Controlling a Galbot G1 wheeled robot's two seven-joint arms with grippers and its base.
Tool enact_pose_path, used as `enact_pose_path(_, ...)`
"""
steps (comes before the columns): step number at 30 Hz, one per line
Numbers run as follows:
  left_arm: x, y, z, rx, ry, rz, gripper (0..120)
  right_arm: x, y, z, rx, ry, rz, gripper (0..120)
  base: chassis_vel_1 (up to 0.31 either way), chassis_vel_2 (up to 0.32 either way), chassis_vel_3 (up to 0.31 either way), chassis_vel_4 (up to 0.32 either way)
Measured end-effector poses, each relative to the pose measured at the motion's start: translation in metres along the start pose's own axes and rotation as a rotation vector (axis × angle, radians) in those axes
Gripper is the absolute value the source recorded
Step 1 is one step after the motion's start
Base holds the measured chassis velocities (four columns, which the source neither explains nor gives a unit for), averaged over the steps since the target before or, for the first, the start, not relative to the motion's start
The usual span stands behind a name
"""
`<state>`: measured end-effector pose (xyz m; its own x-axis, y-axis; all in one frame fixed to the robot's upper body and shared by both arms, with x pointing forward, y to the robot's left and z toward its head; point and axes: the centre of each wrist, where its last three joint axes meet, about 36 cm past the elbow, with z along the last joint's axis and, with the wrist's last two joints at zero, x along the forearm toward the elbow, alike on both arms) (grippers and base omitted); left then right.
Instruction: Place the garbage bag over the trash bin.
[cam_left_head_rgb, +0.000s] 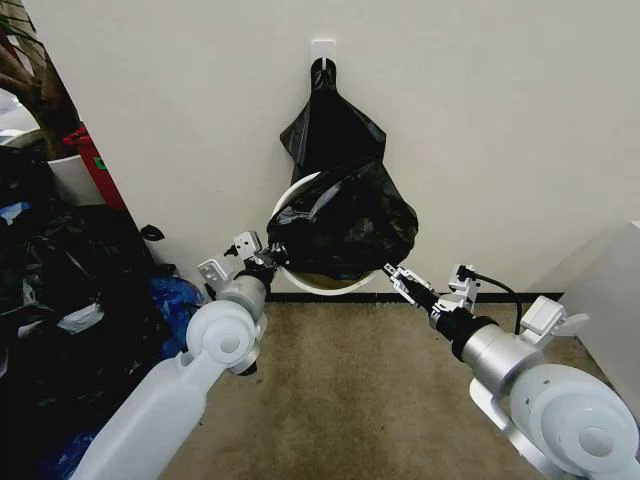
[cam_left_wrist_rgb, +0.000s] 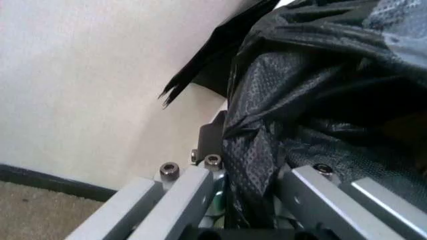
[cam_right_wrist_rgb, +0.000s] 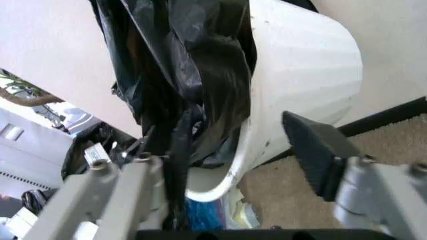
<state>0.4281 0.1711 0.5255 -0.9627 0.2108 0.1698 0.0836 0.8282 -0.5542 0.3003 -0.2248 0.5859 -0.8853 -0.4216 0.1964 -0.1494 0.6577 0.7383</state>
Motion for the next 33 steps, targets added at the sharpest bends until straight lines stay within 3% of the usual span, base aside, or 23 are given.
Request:
enact_pose_path(13, -0.005, 0.001, 0.001, -0.007, -0.004, -0.002, 1, 0.003, -0.005, 0.005, -0.026, 0.059, 0.018, 0, 0.000, 0.000, 0.000, 0.000)
enact_pose_path(21, -0.012, 0.005, 0.001, -0.014, -0.007, -0.011, 1, 0.006, -0.009, 0.003, -0.048, 0.148, 0.008, 0, 0.000, 0.000, 0.000, 0.000)
enact_pose_path(27, -0.018, 0.008, 0.001, -0.022, -0.010, -0.017, 1, 0.007, -0.010, 0.000, -0.070, 0.299, -0.013, 0, 0.000, 0.000, 0.000, 0.000)
enact_pose_path(33, -0.020, 0.009, 0.000, -0.026, -0.011, -0.015, 1, 0.006, -0.010, 0.003, -0.078, 0.374, -0.031, 0, 0.000, 0.000, 0.000, 0.000)
